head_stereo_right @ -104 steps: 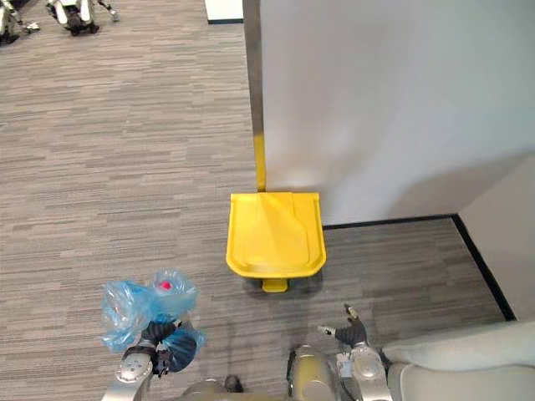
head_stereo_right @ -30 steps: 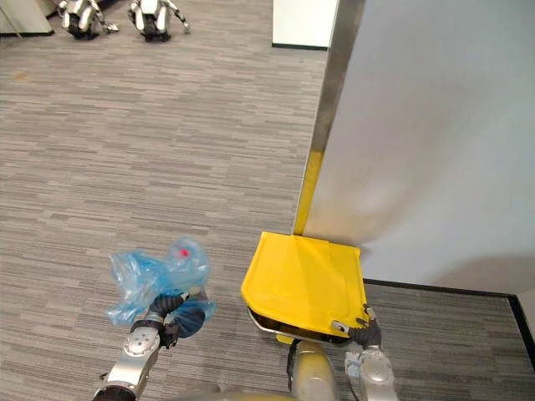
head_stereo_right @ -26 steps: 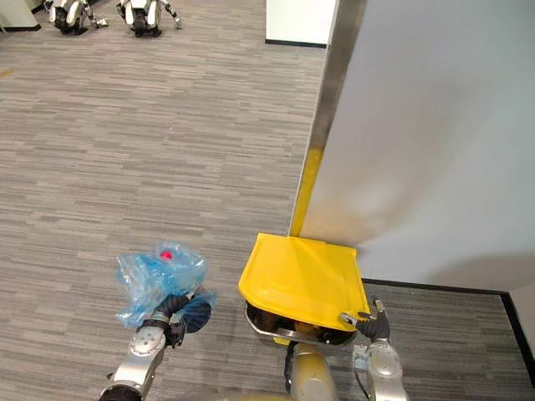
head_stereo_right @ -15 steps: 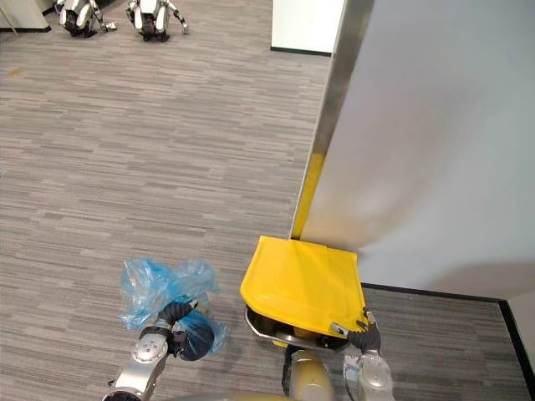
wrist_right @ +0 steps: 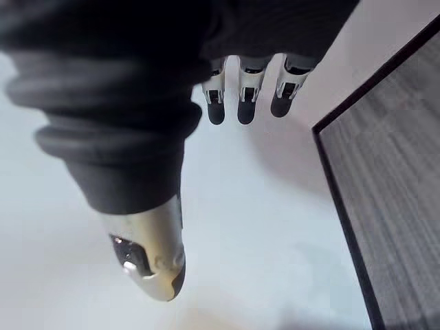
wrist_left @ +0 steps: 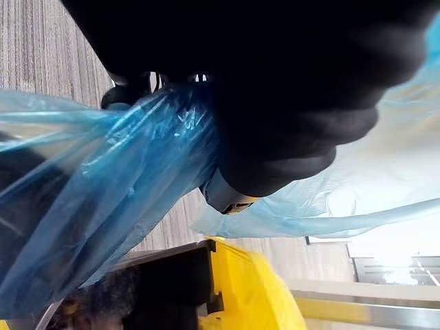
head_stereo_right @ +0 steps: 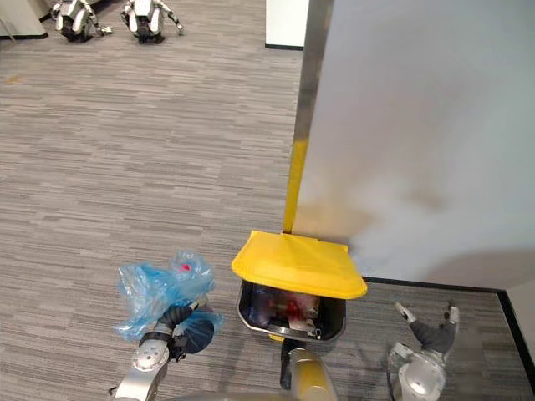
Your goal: Gather rubbish on tea table into small bin, then transfer packed bag to large trash can.
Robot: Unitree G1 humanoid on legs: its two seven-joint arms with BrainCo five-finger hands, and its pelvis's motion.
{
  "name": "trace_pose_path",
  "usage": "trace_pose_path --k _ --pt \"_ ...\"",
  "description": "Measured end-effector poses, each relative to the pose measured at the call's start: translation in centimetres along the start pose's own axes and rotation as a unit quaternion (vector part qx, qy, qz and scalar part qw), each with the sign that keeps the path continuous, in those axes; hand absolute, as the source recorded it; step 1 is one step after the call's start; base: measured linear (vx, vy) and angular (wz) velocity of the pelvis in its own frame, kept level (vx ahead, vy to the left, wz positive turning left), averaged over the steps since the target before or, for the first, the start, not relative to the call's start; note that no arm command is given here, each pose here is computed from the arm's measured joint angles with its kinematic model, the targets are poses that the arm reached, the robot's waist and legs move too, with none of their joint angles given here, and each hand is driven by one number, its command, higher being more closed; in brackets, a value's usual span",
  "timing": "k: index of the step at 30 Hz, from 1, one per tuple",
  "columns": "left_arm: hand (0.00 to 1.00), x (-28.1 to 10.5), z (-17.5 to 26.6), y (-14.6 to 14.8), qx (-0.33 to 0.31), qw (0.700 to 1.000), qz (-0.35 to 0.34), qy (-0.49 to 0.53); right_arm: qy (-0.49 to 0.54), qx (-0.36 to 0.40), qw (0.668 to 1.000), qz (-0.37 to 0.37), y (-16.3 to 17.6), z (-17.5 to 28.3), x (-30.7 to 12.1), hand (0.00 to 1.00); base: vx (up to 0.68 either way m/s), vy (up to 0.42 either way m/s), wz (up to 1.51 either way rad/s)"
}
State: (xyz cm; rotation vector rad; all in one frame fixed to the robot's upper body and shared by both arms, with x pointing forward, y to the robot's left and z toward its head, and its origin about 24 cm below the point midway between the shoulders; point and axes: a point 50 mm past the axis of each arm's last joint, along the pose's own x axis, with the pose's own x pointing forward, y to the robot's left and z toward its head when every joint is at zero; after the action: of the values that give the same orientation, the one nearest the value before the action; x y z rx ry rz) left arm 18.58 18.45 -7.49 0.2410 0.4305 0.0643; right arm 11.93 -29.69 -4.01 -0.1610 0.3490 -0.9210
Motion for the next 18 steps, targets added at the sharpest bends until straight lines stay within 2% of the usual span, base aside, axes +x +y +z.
trace_pose_path --k 3,7,10,18 --pt "1.0 0.1 0.3 0.0 0.0 1.0 0.004 -0.006 0.045 0.013 0.999 -0.007 -0.3 -1.9 -0.6 0.0 0.02 -0.01 -0.03" --pt "1.0 0.1 0.2 0.2 0.002 1.0 0.006 -0.004 0.145 0.016 0.988 0.055 1.7 -5.8 -1.9 0.0 0.0 -0.002 0.08" --pt "1.0 0.2 0.4 0.2 0.001 1.0 0.006 -0.006 0.189 0.012 0.973 0.131 4.8 -7.1 -3.2 0.0 -0.02 0.003 0.1" --pt "1.0 0.9 1.5 0.0 -0.008 1.0 0.003 -0.024 0.131 0.01 0.953 0.273 12.4 -3.5 -3.9 0.0 -0.01 0.005 0.21"
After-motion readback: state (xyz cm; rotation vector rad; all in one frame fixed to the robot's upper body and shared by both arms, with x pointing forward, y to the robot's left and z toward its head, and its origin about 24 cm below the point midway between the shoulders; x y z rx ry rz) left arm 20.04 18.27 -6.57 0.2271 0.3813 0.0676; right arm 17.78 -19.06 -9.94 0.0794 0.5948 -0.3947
